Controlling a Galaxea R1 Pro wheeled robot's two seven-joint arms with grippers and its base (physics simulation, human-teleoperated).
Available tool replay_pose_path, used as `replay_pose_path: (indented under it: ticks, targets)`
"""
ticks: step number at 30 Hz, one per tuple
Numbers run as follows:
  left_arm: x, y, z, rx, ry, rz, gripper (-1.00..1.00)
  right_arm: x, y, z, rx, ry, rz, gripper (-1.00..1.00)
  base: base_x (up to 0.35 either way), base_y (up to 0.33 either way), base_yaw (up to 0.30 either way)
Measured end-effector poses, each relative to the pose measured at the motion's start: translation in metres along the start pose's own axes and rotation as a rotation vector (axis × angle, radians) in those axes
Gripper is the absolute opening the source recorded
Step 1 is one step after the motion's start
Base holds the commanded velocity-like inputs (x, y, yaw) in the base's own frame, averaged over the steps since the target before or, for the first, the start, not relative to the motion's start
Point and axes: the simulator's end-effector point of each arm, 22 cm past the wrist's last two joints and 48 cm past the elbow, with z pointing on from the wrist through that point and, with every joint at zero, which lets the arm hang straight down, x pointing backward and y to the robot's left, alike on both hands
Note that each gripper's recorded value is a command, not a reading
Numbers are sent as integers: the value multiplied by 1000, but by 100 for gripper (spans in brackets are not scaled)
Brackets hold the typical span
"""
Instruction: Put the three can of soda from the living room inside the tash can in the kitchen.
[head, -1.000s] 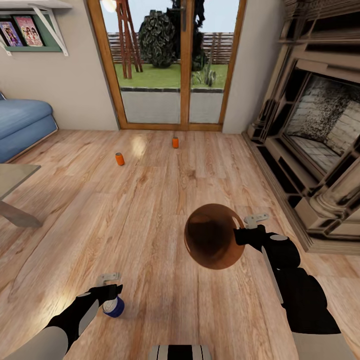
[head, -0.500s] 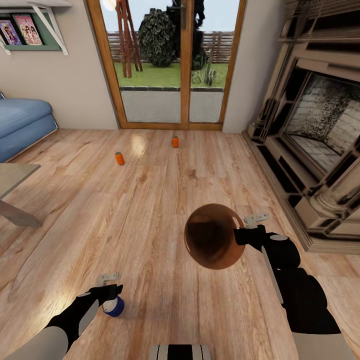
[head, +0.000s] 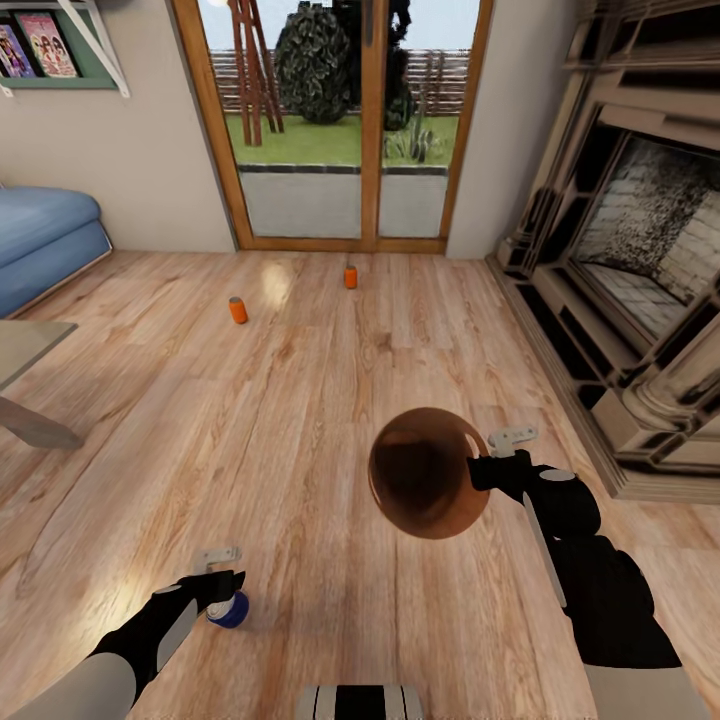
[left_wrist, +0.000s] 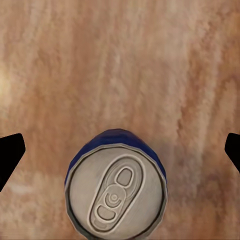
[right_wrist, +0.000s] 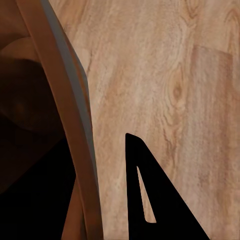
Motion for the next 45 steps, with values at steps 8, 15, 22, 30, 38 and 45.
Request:
replay_pose_path:
  ticks: [8,15,22,30,38,45]
  targets:
    - [17,1,10,-3,34,2,100,16,2,13,-5,33,3,-100,0,0,0]
    - [23,2,13,-5,46,2,100,22,2,18,-4,44,5,-100,0,0,0]
    - [24,2,13,-5,46,2,100,23,2,18,-1,45,4,-100,0,0,0]
    - [41,4,22,-8,79,3,100,39,5,31,-7,79,6,-100,0,0,0]
    - [41,3,22,-8,79,2,100,39,5,31,-8,78,6,-100,0,0,0]
    - [43,4,23,-9,83,2,100,42,5,33,-10,83,7,-100,0,0,0]
